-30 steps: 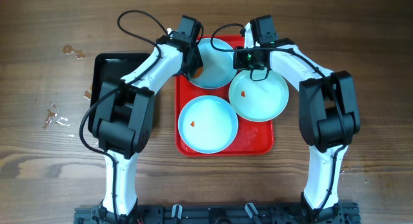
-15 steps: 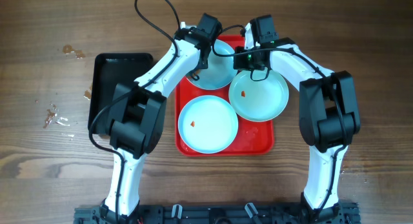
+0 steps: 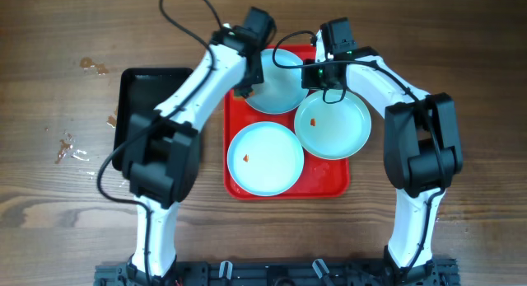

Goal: Clean dirty plates on tray and stack at the side

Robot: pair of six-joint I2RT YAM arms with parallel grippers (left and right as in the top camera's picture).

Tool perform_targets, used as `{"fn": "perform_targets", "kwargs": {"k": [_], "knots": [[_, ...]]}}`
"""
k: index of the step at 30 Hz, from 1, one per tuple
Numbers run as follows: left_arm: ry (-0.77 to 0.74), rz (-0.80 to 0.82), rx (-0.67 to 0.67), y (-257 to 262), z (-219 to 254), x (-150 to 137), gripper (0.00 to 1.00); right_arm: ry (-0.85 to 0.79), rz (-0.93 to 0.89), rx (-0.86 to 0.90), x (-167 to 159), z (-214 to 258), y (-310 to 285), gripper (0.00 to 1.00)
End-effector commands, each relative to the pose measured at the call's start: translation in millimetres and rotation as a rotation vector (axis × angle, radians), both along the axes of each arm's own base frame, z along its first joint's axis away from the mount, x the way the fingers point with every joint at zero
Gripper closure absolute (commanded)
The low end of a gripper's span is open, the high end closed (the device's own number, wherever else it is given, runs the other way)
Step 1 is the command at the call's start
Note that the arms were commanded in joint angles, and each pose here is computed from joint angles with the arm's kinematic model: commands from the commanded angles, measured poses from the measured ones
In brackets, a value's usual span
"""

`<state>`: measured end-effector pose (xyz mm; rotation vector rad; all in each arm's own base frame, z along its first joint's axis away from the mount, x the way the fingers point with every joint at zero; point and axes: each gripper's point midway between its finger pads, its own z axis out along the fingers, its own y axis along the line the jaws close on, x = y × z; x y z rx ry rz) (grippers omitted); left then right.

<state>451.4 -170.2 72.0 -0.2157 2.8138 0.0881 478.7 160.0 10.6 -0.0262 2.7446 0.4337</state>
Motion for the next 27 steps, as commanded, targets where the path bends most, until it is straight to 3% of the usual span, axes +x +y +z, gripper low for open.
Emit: {"fn": "perform_targets", "kwargs": {"k": [1,4,12,15,20,27], "knots": [[-0.006,0.065,-0.193,15.3,42.5,4.5,0.96,-0.059,0.025,-0.034,3.5,21.1,-5.4,0.96],[0.031,0.12,-0.23,41.7,52.3,-1.7,0.96,-0.08,0.044,-0.039,4.5,28.1,-5.1,0.96],[0.22,0.202,-0.122,137.2,65.5,-54.4,0.96,-0.084,0.044,-0.042,2.3,36.8,-6.3,0.95],[0.284,0.238,-0.035,171.2,45.3,-70.6,0.96,-0.064,0.057,-0.052,-2.9,34.4,-7.6,0.96],[0.356,0.324,-0.04,204.1,-5.9,-93.6,0.96,-0.079,0.099,-0.108,-9.0,47.6,-15.0,0.96],[0.37,0.361,-0.048,224.5,-44.2,-109.0,0.96,-0.249,0.088,-0.2,-1.3,115.2,-32.3,0.96]]}}
